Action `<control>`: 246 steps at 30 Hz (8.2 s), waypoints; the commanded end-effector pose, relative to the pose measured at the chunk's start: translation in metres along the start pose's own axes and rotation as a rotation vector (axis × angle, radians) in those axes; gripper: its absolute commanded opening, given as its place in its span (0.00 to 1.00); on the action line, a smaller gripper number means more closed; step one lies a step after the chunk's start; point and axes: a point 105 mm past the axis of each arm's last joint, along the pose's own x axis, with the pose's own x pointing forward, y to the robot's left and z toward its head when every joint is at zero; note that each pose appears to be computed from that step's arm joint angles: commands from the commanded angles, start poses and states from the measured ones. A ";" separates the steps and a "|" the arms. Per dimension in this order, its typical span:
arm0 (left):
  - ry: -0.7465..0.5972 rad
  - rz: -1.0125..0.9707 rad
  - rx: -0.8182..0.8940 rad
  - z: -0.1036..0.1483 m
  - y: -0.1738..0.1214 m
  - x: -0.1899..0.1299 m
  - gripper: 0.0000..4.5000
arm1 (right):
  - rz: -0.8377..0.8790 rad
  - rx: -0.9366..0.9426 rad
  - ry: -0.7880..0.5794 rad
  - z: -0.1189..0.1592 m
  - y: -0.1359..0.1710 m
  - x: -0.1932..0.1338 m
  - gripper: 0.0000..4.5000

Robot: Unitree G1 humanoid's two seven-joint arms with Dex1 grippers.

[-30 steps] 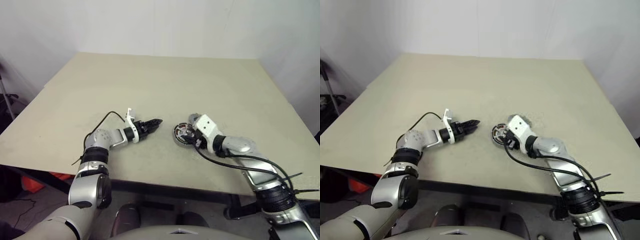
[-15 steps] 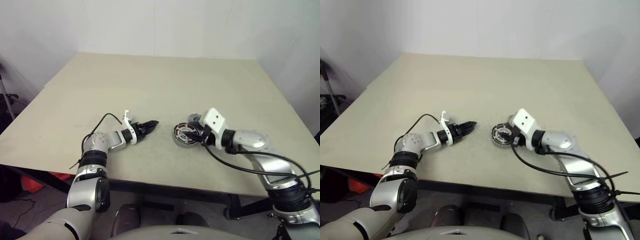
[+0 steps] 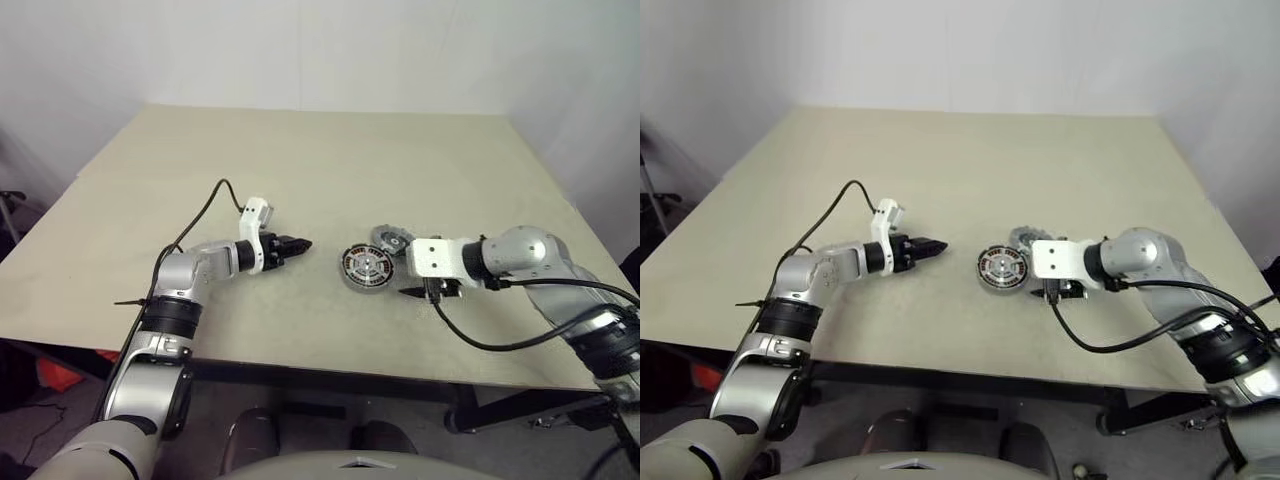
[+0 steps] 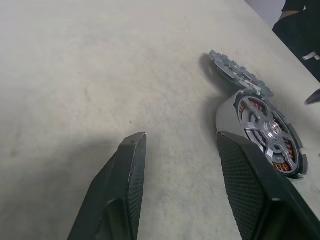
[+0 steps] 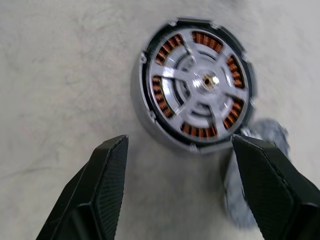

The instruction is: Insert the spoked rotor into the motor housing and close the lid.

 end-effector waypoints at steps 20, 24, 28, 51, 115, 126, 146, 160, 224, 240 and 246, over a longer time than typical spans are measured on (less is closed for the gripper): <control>-0.025 0.009 0.011 -0.005 -0.010 -0.006 0.52 | 0.040 -0.021 -0.015 -0.009 -0.011 0.018 0.76; -0.022 0.010 0.010 -0.007 -0.011 -0.006 0.52 | 0.056 -0.014 -0.018 -0.009 -0.009 0.021 0.72; -0.026 0.019 -0.003 -0.006 -0.008 -0.006 0.52 | 0.070 -0.008 -0.064 0.002 -0.008 0.023 0.47; -0.020 0.071 -0.011 -0.011 0.004 -0.011 0.52 | -0.060 0.029 -0.168 0.043 -0.036 0.055 0.00; -0.042 0.033 0.082 0.025 0.024 -0.021 0.52 | -0.224 1.623 -0.504 0.006 0.045 -0.006 0.99; -0.039 0.095 0.077 0.021 0.035 -0.034 0.52 | -0.156 1.653 -0.431 0.004 0.062 0.002 0.99; -0.045 0.106 0.093 0.024 0.037 -0.030 0.52 | -0.444 1.737 -0.537 -0.026 -0.002 0.006 0.99; -0.064 0.201 0.095 0.032 0.057 -0.039 0.52 | -0.244 1.476 -0.645 0.070 -0.038 -0.010 0.99; -0.002 0.111 0.207 0.010 0.033 -0.023 0.52 | -0.362 0.798 -0.415 0.058 -0.042 0.053 0.66; 0.018 0.127 0.182 -0.001 0.032 -0.026 0.52 | -0.427 0.919 -0.387 0.058 -0.064 0.080 0.66; 0.013 0.134 0.178 0.000 0.032 -0.026 0.52 | -0.389 0.898 -0.357 0.052 -0.056 0.080 0.66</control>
